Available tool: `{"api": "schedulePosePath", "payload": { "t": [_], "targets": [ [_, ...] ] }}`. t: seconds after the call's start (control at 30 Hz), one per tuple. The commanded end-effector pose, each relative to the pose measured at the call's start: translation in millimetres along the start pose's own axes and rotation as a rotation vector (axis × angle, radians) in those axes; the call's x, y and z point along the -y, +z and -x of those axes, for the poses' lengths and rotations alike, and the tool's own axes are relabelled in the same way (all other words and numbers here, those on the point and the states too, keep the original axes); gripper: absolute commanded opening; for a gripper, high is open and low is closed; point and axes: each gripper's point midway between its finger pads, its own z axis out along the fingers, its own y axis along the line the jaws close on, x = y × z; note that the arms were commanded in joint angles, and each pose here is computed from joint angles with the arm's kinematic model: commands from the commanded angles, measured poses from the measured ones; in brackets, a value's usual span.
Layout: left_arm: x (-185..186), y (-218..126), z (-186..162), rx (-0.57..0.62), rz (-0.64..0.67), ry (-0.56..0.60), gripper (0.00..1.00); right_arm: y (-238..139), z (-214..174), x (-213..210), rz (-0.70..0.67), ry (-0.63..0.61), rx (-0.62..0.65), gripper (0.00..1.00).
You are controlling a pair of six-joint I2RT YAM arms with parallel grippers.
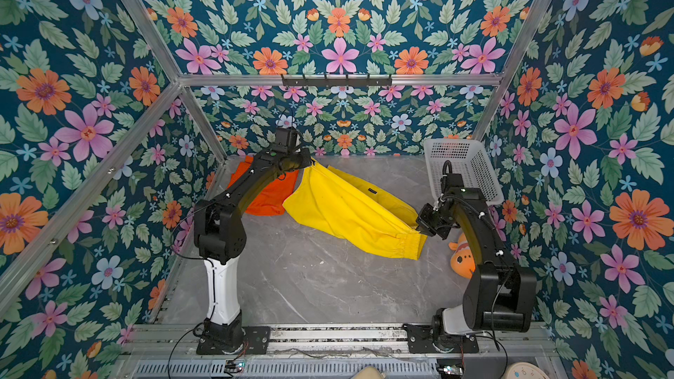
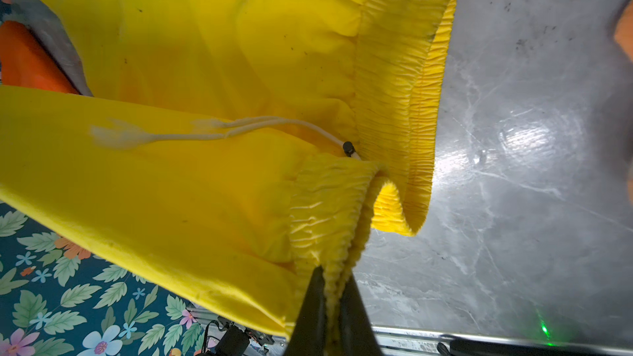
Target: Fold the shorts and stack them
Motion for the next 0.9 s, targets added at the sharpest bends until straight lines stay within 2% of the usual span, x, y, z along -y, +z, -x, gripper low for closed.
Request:
{"api": "schedulePosePath", "payload": {
  "t": [0.0,0.1,0.17,0.27,0.33,0.43,0.57,0.67,0.77,0.87],
  "targets": [
    [-2,13,14,0.071,0.018,-0.008,0.01,6,6,8,-0.032,0.028,-0.003,0.1],
    [0,31,8,0.056,0.013,-0.005,0.05,10,18,9,-0.026,0.053,0.014,0.15],
    [1,42,4,0.046,0.007,-0.005,0.11,11,28,10,-0.016,0.075,0.037,0.19],
    [2,56,2,0.039,-0.002,-0.007,0.26,9,43,11,0.004,0.111,0.08,0.29],
    [5,60,4,0.043,-0.011,-0.014,0.45,3,52,10,0.012,0.131,0.124,0.39],
    [9,51,14,0.065,-0.023,-0.03,0.57,-17,62,6,0.016,0.137,0.209,0.52],
    [16,11,30,0.113,-0.043,-0.006,0.59,-53,66,-3,0.032,0.107,0.335,0.56],
    [25,-23,22,0.122,-0.119,0.045,0.57,-73,57,-14,0.065,0.046,0.395,0.58],
    [29,-42,-5,0.096,-0.195,0.075,0.55,-67,37,-34,0.087,-0.082,0.389,0.55],
    [24,-39,-41,0.052,-0.242,0.082,0.54,-38,12,-55,0.115,-0.191,0.319,0.52]
  ]
}}
